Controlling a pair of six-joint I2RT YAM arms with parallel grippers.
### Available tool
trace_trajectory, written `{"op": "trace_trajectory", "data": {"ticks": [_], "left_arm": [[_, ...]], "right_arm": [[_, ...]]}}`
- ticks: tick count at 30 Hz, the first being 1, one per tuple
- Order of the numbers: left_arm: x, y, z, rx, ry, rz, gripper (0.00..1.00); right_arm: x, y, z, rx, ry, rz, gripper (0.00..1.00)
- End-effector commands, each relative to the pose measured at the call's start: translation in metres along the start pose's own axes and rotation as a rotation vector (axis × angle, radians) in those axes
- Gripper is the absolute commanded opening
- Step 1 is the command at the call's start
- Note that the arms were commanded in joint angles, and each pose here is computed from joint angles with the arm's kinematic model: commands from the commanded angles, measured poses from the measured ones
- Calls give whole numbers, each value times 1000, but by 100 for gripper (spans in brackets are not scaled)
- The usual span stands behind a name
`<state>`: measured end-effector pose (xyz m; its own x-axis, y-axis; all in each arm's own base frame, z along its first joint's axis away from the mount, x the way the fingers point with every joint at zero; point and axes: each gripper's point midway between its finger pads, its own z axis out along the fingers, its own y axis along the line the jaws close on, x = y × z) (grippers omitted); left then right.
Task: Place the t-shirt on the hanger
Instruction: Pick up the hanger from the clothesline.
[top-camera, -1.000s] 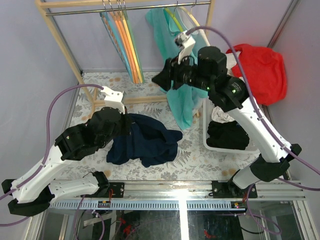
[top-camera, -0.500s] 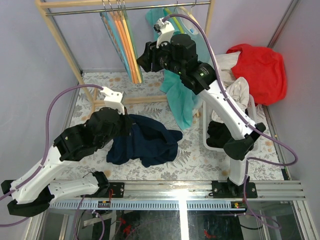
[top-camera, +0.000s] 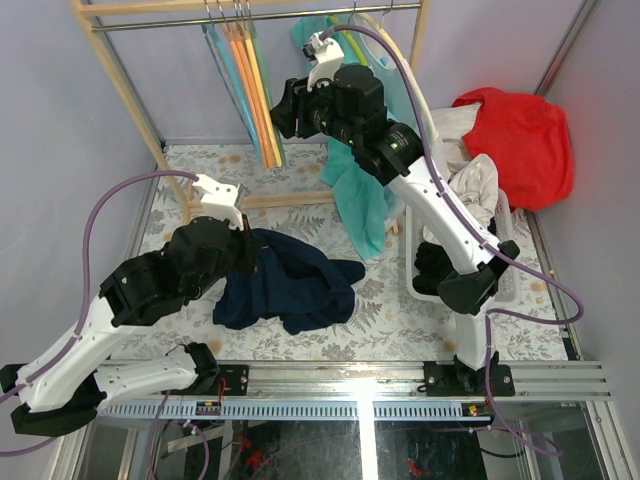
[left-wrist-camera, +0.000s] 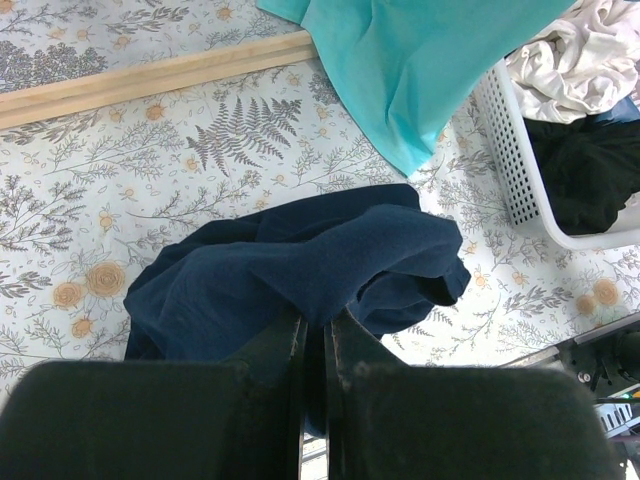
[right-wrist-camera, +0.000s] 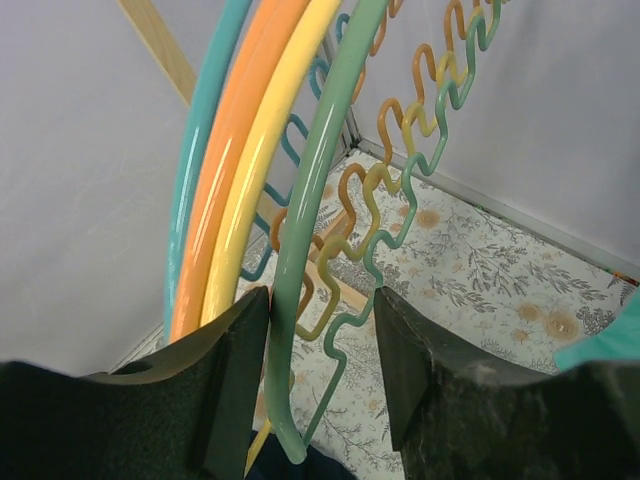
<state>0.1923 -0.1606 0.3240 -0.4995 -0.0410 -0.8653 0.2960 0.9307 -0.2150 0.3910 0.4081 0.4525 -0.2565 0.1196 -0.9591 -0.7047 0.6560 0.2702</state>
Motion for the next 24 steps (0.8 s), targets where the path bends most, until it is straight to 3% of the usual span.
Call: {"op": "trace_trajectory", "data": {"ticks": [1,20,24], "left_arm": [[-27,-5,-11,31,-90,-32,0],[-31,-3,-15,30,-101,-30,0],[-31,-2,-15,26,-100,-27,0]], "right_arm": [[-26,-9,4,58,-98,-17,53],[-47,-35,-10,240,-174,-122,54],[-49,-36,-8,246,-185,-130,50]]}}
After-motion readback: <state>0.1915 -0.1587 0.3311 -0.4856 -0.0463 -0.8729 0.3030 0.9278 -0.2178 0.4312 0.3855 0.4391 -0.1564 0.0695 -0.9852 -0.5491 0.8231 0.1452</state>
